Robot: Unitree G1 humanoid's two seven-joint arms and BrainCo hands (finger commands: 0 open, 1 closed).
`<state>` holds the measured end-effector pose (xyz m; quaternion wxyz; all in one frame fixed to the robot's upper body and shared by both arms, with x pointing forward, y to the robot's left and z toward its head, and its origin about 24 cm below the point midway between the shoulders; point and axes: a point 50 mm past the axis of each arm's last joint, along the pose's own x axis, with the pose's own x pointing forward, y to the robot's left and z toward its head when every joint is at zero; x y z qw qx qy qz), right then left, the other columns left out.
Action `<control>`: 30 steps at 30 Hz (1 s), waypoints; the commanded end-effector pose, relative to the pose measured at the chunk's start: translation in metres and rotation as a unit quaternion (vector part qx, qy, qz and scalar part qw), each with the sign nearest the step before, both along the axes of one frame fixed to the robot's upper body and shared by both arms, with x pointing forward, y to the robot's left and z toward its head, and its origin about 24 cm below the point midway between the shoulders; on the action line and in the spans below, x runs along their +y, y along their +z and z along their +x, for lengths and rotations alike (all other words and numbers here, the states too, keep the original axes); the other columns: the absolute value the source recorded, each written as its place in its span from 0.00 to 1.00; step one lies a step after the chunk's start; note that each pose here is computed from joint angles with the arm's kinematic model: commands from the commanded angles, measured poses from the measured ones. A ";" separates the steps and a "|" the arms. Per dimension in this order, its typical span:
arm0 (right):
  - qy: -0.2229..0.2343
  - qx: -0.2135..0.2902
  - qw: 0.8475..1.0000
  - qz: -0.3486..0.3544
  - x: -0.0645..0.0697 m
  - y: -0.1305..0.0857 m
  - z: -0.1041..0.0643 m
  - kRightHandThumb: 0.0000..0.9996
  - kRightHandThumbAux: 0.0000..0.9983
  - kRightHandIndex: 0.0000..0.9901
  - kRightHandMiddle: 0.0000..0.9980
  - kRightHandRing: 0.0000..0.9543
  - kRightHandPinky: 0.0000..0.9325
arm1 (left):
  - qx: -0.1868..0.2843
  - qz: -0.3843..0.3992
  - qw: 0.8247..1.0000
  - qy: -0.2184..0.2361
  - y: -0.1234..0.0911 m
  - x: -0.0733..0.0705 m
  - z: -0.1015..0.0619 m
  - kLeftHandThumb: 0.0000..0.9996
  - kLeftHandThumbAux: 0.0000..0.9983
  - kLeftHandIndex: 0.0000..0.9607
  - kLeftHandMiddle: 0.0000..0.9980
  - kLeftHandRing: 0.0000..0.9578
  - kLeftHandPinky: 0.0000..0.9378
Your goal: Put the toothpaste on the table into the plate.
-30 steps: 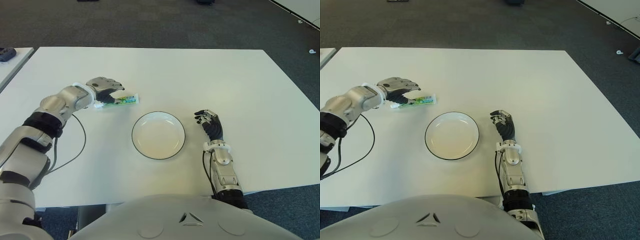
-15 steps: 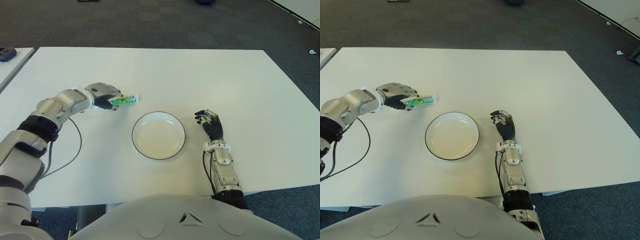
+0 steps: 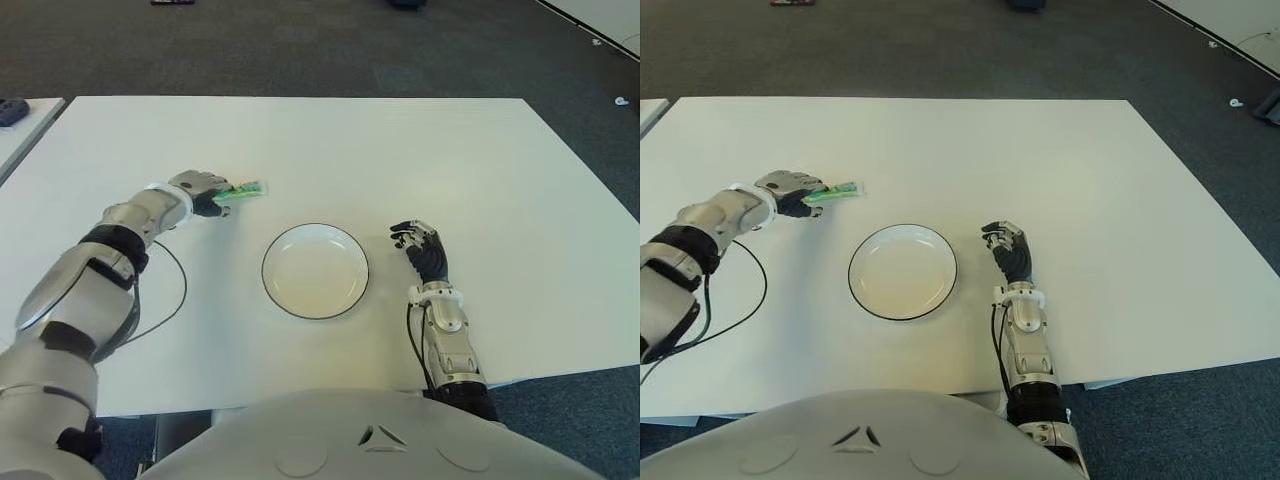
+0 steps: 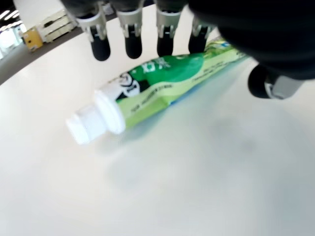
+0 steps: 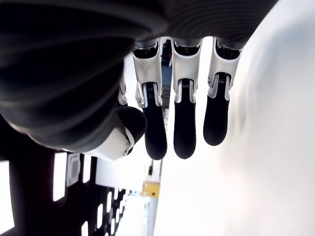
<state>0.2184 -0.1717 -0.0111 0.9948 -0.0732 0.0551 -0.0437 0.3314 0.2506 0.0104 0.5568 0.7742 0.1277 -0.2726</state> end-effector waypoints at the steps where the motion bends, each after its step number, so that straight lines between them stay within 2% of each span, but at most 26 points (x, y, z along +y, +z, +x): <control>1: -0.007 -0.006 1.000 0.002 -0.003 0.001 -0.003 0.71 0.73 0.43 0.43 0.44 0.47 | 0.035 -0.007 0.999 0.037 -0.023 0.000 -0.013 0.53 0.28 0.00 0.00 0.00 0.00; 19: -0.007 -0.014 1.000 0.003 -0.004 0.002 -0.006 0.71 0.73 0.43 0.44 0.45 0.48 | 0.027 -0.072 0.988 0.134 -0.021 -0.002 -0.005 0.53 0.31 0.00 0.00 0.00 0.01; 30: -0.003 -0.015 1.000 0.001 -0.005 0.003 -0.006 0.71 0.73 0.43 0.44 0.45 0.48 | 0.002 -0.129 0.975 0.182 -0.016 -0.002 -0.001 0.57 0.31 0.00 0.00 0.00 0.08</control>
